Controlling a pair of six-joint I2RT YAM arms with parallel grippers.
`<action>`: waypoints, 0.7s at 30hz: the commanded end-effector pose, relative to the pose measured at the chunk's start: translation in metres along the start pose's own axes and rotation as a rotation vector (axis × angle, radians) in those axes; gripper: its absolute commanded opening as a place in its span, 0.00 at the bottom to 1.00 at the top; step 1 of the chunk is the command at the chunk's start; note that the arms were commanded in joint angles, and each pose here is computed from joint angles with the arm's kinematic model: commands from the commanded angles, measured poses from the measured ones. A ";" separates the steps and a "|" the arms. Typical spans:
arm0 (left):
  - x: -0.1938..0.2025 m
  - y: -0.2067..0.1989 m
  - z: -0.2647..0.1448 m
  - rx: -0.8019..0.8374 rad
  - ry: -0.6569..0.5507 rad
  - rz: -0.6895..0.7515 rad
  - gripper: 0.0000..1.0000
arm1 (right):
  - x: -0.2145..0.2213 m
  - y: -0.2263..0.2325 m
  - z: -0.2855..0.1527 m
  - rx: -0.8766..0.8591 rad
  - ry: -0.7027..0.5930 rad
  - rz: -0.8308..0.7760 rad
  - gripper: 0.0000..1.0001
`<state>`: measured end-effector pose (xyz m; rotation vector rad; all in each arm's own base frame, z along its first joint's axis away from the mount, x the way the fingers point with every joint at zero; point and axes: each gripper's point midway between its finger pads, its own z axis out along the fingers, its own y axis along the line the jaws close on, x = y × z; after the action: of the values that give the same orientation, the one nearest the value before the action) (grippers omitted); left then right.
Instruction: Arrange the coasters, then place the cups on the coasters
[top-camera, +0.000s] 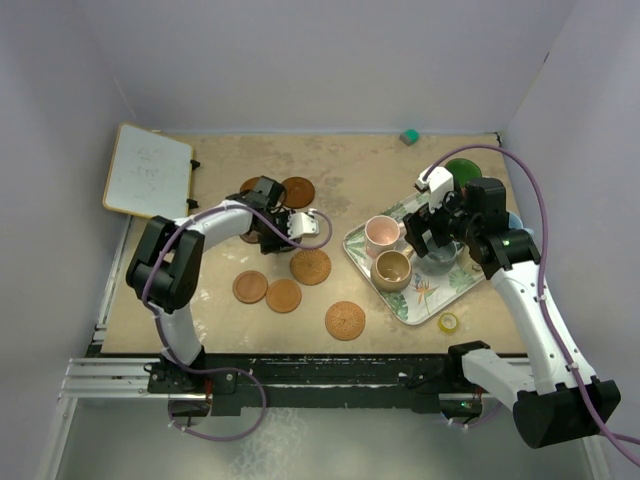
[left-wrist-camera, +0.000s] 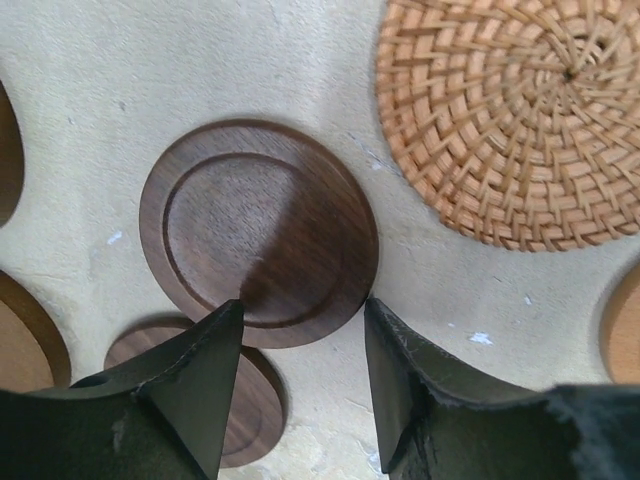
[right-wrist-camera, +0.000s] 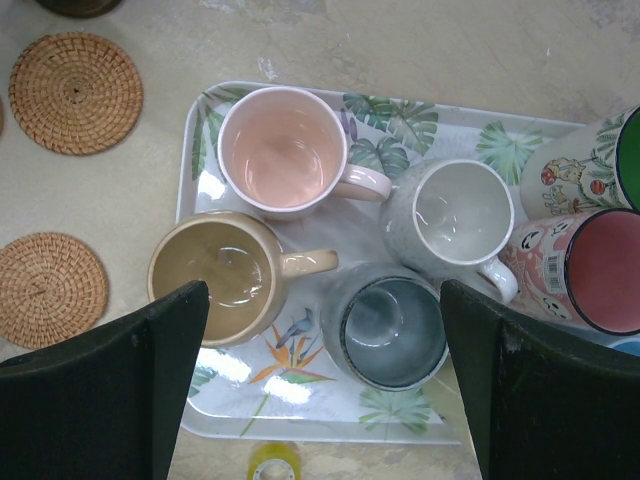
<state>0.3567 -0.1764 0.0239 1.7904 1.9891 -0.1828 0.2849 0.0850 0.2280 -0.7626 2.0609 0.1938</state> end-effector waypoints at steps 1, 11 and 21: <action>-0.009 0.015 0.005 0.001 -0.015 0.045 0.47 | -0.013 0.001 -0.007 -0.006 -0.056 -0.022 1.00; -0.031 0.017 0.022 0.055 -0.062 0.077 0.38 | -0.012 0.000 -0.007 -0.002 -0.054 -0.019 1.00; -0.063 0.012 0.014 0.112 -0.160 0.062 0.36 | -0.012 0.000 -0.007 -0.003 -0.052 -0.019 1.00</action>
<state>0.3840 -0.2201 0.0252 1.8505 1.8890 -0.2876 0.2853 0.0835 0.2280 -0.7576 2.0624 0.1910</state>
